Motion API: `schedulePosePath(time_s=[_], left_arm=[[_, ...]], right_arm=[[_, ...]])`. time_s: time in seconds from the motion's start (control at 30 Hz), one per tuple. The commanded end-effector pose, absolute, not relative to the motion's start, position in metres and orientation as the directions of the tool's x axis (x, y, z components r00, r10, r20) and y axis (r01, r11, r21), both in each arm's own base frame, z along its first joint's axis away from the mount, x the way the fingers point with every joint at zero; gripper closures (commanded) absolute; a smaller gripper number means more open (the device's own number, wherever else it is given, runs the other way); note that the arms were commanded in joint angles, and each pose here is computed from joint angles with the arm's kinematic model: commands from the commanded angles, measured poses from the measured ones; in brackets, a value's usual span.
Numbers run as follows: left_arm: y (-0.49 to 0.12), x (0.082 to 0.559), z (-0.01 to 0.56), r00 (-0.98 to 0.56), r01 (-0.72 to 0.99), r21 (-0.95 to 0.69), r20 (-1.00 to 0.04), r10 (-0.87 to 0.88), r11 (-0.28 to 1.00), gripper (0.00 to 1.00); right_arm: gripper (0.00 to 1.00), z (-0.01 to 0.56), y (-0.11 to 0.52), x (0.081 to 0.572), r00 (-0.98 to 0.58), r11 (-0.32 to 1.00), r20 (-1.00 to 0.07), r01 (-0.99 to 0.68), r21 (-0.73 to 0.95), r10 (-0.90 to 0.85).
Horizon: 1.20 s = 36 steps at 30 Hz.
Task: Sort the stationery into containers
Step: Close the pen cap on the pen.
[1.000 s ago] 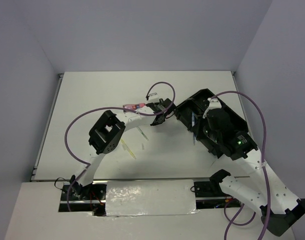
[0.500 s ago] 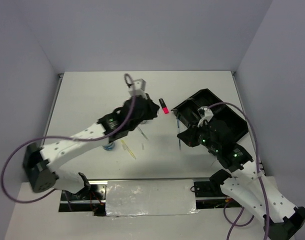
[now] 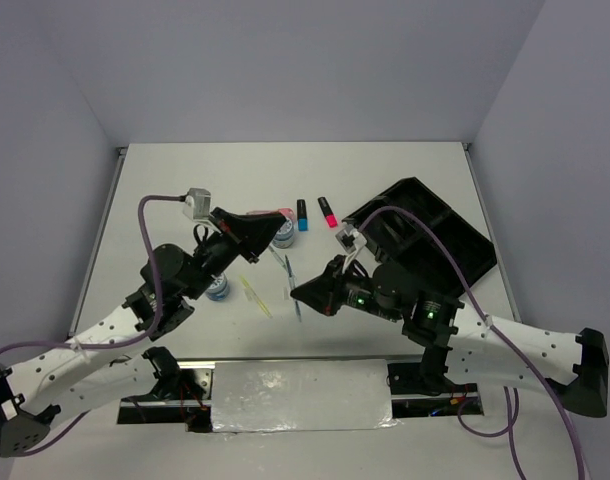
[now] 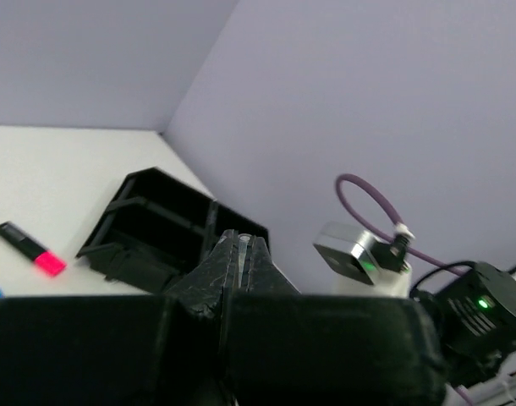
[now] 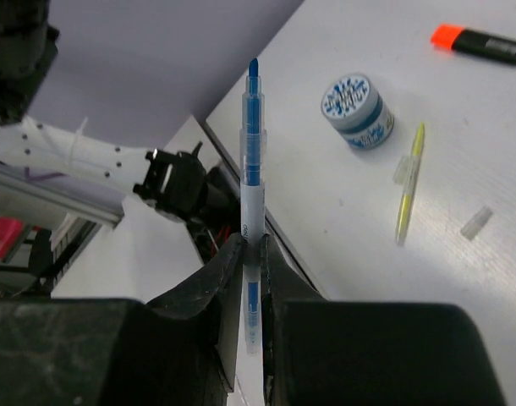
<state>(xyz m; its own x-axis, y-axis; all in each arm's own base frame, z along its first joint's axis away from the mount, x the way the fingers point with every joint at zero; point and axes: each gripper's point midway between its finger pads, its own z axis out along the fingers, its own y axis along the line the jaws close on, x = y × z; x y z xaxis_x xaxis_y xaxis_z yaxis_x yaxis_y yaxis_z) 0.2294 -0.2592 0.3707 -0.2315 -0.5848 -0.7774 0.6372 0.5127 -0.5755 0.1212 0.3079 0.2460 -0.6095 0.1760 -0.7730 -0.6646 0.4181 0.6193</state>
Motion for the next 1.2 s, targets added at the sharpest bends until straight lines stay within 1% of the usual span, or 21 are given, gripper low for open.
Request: schedulePosePath(time_s=[0.0,0.13,0.4,0.57,0.7,1.0,1.17], left_arm=[[-0.25,0.204,0.42,-0.152,0.758,-0.514,-0.738,-0.657,0.401,1.0],[-0.244,0.197,0.419,-0.16,0.762,-0.526,-0.718,-0.677,0.378,1.0],[-0.235,0.203,0.41,-0.172,0.709,-0.572,-0.707,-0.686,0.411,1.0],[-0.235,0.208,0.407,-0.177,0.688,-0.585,-0.709,-0.683,0.428,1.0],[-0.237,0.209,0.404,-0.188,0.683,-0.595,-0.704,-0.684,0.425,1.0],[-0.245,0.209,0.396,-0.23,0.683,-0.615,-0.693,-0.684,0.393,1.0],[-0.246,0.211,0.395,-0.228,0.681,-0.612,-0.7,-0.677,0.403,1.0]], right_arm=[[1.0,0.316,0.319,0.139,-0.524,0.373,-0.78,-0.687,0.624,0.342],[1.0,0.318,0.323,0.146,-0.503,0.412,-0.789,-0.674,0.613,0.352],[1.0,0.331,0.335,0.134,-0.467,0.36,-0.828,-0.748,0.557,0.31],[1.0,0.334,0.338,0.13,-0.458,0.349,-0.836,-0.763,0.545,0.304],[1.0,0.336,0.332,0.137,-0.446,0.381,-0.834,-0.745,0.547,0.326],[1.0,0.327,0.329,0.146,-0.437,0.449,-0.846,-0.717,0.533,0.305],[1.0,0.328,0.327,0.146,-0.434,0.452,-0.846,-0.715,0.533,0.31]])
